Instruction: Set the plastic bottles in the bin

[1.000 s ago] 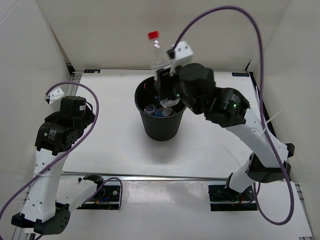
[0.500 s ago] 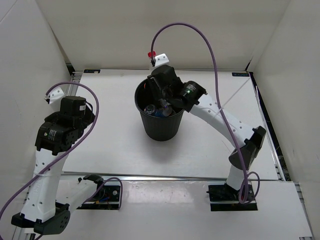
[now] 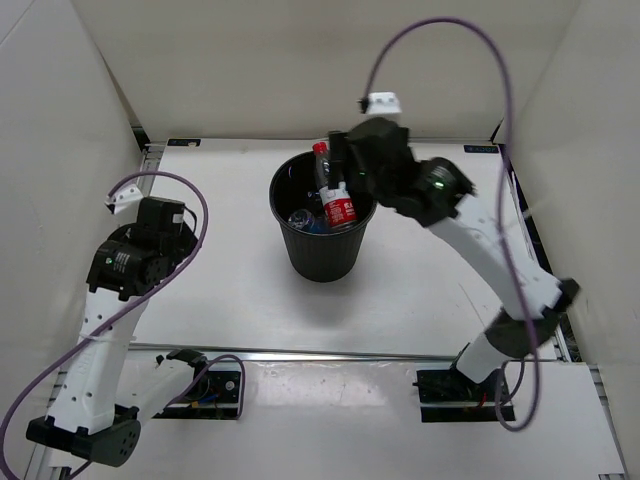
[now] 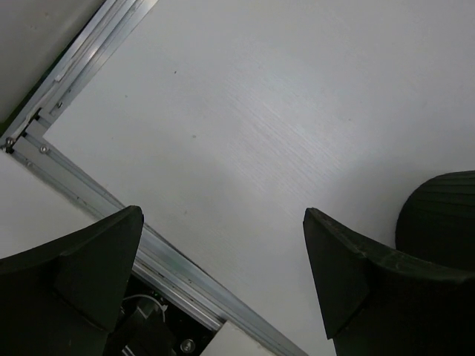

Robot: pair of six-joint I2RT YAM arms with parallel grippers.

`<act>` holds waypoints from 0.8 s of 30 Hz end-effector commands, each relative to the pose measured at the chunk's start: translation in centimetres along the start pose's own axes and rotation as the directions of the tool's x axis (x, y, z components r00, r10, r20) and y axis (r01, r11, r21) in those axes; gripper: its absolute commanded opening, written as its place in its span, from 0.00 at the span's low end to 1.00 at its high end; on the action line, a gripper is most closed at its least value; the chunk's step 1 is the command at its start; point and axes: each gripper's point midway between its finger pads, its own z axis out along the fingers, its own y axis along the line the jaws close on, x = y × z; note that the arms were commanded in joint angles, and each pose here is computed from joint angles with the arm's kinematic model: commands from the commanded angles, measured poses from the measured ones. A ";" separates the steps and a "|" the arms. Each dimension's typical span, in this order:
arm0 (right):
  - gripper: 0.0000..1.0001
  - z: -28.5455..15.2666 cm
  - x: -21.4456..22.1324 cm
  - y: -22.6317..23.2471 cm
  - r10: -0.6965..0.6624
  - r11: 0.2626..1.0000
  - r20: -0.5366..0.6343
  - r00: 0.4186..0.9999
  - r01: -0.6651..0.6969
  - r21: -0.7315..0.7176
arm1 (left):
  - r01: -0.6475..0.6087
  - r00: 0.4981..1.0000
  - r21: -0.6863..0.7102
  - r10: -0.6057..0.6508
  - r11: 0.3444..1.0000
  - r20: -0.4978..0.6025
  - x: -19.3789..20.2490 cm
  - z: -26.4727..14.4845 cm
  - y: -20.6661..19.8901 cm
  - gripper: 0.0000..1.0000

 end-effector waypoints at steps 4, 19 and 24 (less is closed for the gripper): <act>1.00 -6.3 2.6 -5.5 0.232 0.972 -0.053 0.971 -0.234 -0.029 | 0.118 0.992 -0.110 -0.113 0.987 0.053 2.5 1.5 3.0 1.00; 1.00 -7.1 5.9 -8.9 0.254 0.952 -0.258 0.932 -0.287 -0.102 | 0.517 0.841 -0.113 -0.480 0.848 0.249 4.3 1.1 8.0 1.00; 1.00 -6.9 7.7 -10.7 0.269 0.953 -0.301 0.915 -0.297 -0.052 | 0.588 0.763 -0.152 -0.482 0.795 0.432 2.6 1.0 10.6 1.00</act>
